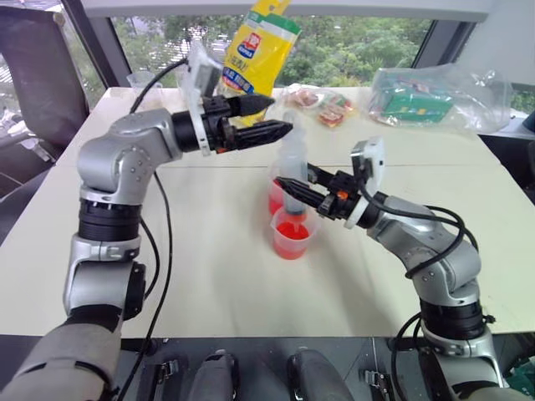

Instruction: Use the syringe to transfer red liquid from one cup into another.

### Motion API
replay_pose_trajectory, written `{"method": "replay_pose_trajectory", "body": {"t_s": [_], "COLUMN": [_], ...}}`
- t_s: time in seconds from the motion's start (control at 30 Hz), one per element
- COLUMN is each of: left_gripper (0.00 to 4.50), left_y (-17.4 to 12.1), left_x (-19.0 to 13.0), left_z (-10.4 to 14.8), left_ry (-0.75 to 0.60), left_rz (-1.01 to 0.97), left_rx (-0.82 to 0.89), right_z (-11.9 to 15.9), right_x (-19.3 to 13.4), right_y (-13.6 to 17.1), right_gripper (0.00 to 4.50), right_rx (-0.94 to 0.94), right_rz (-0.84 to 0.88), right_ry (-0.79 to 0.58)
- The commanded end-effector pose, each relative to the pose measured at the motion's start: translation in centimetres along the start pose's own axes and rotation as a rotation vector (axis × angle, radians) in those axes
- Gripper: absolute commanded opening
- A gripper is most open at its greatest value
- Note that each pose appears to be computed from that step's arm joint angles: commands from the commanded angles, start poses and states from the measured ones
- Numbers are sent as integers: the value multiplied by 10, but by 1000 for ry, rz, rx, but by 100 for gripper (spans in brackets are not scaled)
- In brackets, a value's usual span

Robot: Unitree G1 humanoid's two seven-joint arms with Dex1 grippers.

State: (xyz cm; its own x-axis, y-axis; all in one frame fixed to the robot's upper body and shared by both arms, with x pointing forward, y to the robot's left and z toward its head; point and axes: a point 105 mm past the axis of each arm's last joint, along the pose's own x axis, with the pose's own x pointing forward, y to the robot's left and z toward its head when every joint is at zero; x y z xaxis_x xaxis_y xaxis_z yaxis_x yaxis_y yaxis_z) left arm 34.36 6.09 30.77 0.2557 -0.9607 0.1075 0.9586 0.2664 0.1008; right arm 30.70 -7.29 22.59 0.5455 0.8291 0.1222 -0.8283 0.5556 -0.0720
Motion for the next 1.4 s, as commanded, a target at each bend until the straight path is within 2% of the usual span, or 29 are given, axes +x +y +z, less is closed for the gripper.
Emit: {"method": "replay_pose_trajectory", "body": {"t_s": [0.03, 0.1, 0.17, 0.2, 0.43, 1.0, 1.23, 1.4], "left_gripper": [212, 123, 13, 5, 5, 5, 5, 5], "left_y": [-9, -13, -17, -19, -36, -51, -53, -40], "left_x": [9, 12, 14, 14, 15, 22, 23, 13], "left_z": [8, 7, 5, 4, -9, -34, -36, -19], "left_ry": [-15, -11, -5, 1, 54, 114, 115, 84], "left_rz": [-49, -73, -95, -109, -196, -229, -231, -171], "left_rx": [31, 24, 18, 12, -4, -30, -34, -8], "right_z": [18, 17, 17, 16, 26, 53, 56, 41], "right_x": [0, 0, 0, 0, 1, 2, 2, 1], "right_y": [12, 13, 13, 13, 9, 0, 0, 2], "right_gripper": [146, 146, 146, 146, 146, 146, 146, 146], "right_rx": [-51, -49, -47, -48, -46, -75, -66, -37], "right_rz": [45, 46, 45, 43, 33, 19, 23, 30], "right_ry": [-62, -59, -59, -58, -83, -136, -140, -96]}}
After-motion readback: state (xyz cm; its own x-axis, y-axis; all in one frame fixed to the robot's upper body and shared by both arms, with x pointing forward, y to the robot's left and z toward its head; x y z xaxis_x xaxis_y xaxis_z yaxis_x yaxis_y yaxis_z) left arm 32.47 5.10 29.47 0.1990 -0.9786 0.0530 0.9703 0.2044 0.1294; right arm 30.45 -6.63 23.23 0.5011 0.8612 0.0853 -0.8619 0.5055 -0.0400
